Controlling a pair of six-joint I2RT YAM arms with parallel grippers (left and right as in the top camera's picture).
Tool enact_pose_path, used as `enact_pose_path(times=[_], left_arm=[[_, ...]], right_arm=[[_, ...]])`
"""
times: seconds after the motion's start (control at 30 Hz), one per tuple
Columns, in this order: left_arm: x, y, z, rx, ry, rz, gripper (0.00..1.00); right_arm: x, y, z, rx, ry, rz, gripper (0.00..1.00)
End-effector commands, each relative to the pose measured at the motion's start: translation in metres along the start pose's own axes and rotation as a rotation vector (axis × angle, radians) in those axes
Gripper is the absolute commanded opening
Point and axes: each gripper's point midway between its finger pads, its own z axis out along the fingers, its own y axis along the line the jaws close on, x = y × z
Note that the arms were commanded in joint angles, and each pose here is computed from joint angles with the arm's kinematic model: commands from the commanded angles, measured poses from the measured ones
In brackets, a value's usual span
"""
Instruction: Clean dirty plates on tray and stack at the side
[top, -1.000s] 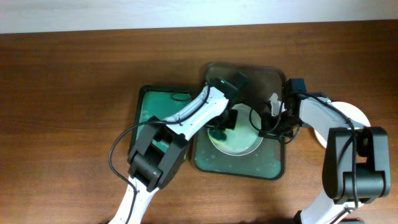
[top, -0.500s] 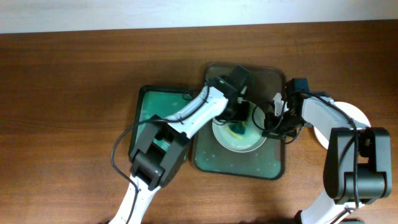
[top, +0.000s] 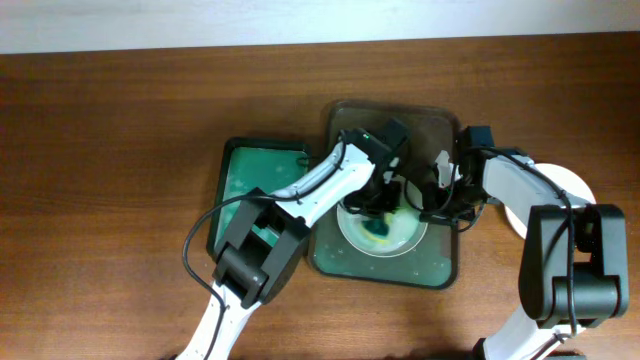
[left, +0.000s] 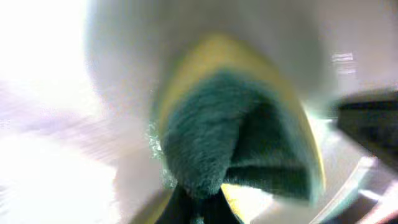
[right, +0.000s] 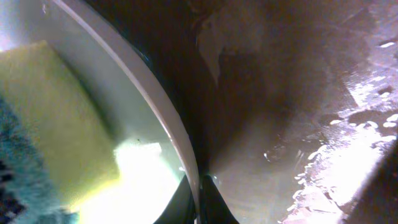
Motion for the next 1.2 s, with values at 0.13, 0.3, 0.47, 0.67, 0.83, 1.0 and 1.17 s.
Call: enact_pose_path(times=[0.13,0.3,0.47,0.67,0.83,1.0,1.17], left_arm=[[-0.024,0.088,-0.068,-0.476,-0.229,-0.144,0.00],[-0.025,0.049,-0.119,-0.331,-0.342,-0.118,0.00],[-0.009,0.048,-0.200,-0.192,-0.435,-0.140,0.00],[0.027,0.156,-0.248,-0.395,-0.394,-0.307,0.00],[0.038,0.200,-0.186,-0.425,-0.287,-0.353,0.00],[0.046,0.211,-0.123,-0.376,-0.248,-0.348,0.24],[0.042,0.206,-0.131,-0.353,-0.281,-0.331,0.38]], right_arm=[[0.002,-0.013,0.004,0.060,0.013,0.001,0.04],[0.003,-0.013,0.004,0.059,0.013,0.001,0.04],[0.005,-0.013,0.004,0.060,0.021,0.003,0.04],[-0.002,-0.013,0.004,0.058,-0.004,-0.005,0.04],[-0.016,-0.011,0.004,0.052,-0.060,-0.032,0.04],[-0.009,-0.005,0.004,0.015,-0.033,-0.025,0.04],[-0.004,0.008,-0.029,0.005,-0.084,-0.042,0.04]])
